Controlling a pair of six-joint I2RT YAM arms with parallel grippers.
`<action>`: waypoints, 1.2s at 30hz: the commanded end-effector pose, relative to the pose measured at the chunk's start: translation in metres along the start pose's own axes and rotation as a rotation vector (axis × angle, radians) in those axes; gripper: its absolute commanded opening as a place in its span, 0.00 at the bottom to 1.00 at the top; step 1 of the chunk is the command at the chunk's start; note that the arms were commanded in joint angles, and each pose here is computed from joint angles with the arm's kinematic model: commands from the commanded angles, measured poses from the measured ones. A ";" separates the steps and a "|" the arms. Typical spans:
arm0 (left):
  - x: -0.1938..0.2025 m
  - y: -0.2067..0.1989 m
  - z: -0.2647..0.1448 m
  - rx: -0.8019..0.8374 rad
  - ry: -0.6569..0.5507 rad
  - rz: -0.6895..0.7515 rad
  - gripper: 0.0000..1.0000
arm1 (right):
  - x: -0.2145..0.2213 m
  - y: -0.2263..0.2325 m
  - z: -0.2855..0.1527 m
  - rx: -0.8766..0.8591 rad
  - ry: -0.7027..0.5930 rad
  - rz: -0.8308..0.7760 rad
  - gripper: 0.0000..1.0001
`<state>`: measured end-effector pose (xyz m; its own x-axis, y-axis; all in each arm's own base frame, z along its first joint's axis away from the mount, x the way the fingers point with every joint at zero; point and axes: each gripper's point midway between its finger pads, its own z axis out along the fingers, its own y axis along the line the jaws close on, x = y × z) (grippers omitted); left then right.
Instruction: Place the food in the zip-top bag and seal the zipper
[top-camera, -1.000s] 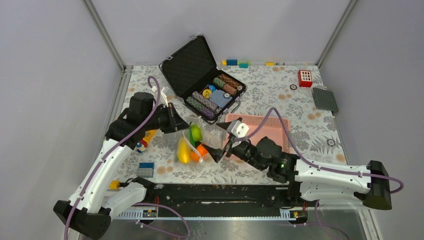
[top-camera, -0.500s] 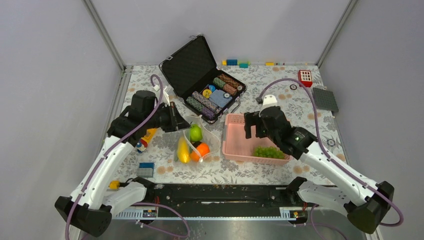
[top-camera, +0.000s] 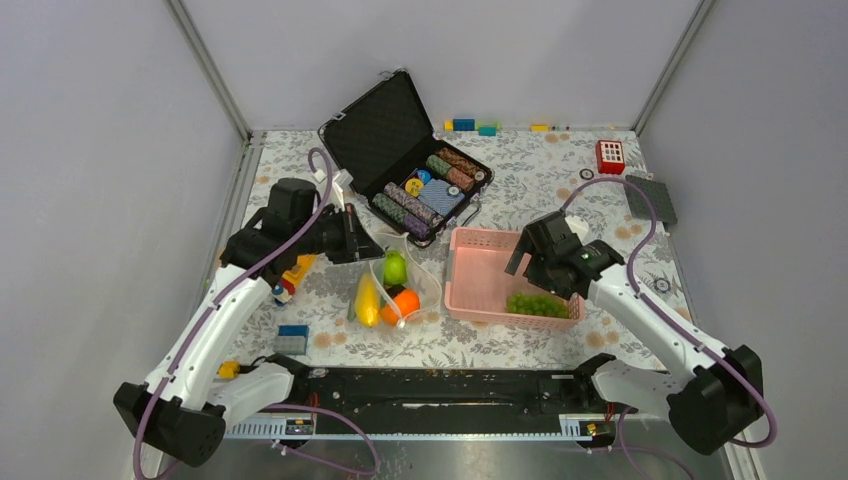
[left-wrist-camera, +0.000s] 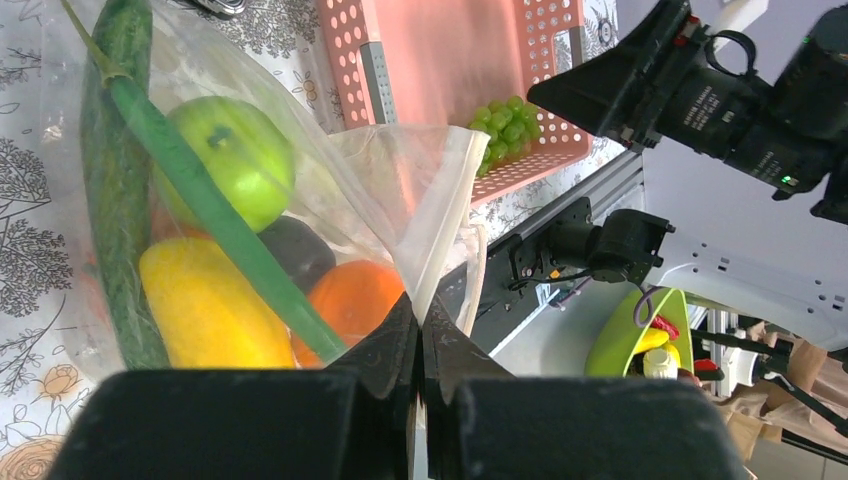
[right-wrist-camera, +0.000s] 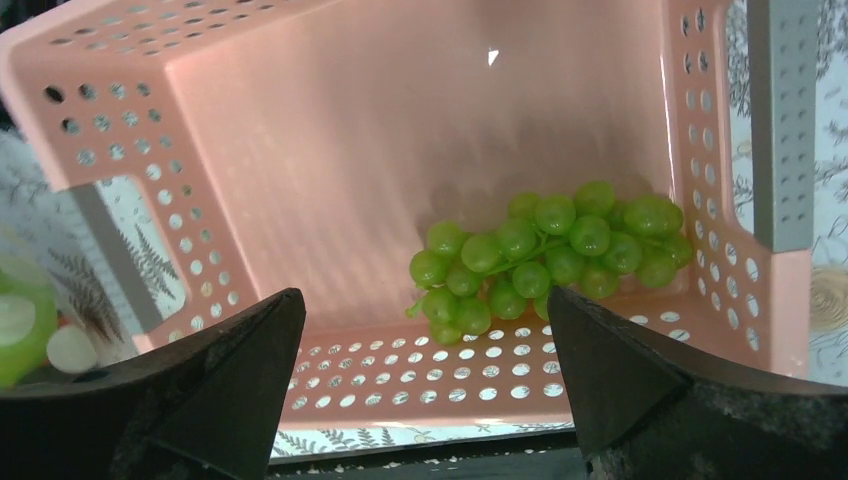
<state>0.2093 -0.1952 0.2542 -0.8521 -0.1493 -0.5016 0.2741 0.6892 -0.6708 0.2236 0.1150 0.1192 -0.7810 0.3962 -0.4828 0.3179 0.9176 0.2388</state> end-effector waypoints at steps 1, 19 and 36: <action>-0.005 -0.013 0.003 0.067 0.003 0.021 0.00 | 0.006 -0.013 0.014 0.102 0.021 0.199 1.00; 0.004 -0.002 0.016 0.060 0.059 -0.004 0.00 | 0.039 -0.037 0.062 0.248 0.105 0.428 1.00; 0.003 0.006 0.021 0.033 0.067 -0.017 0.00 | -0.011 -0.019 0.083 0.197 -0.078 0.367 1.00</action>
<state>0.2117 -0.2046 0.2325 -0.9004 -0.1143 -0.4197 0.2394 0.6754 -0.6975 0.2588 0.1049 0.0480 -0.5964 0.6885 -0.4125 0.6432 0.7174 0.2675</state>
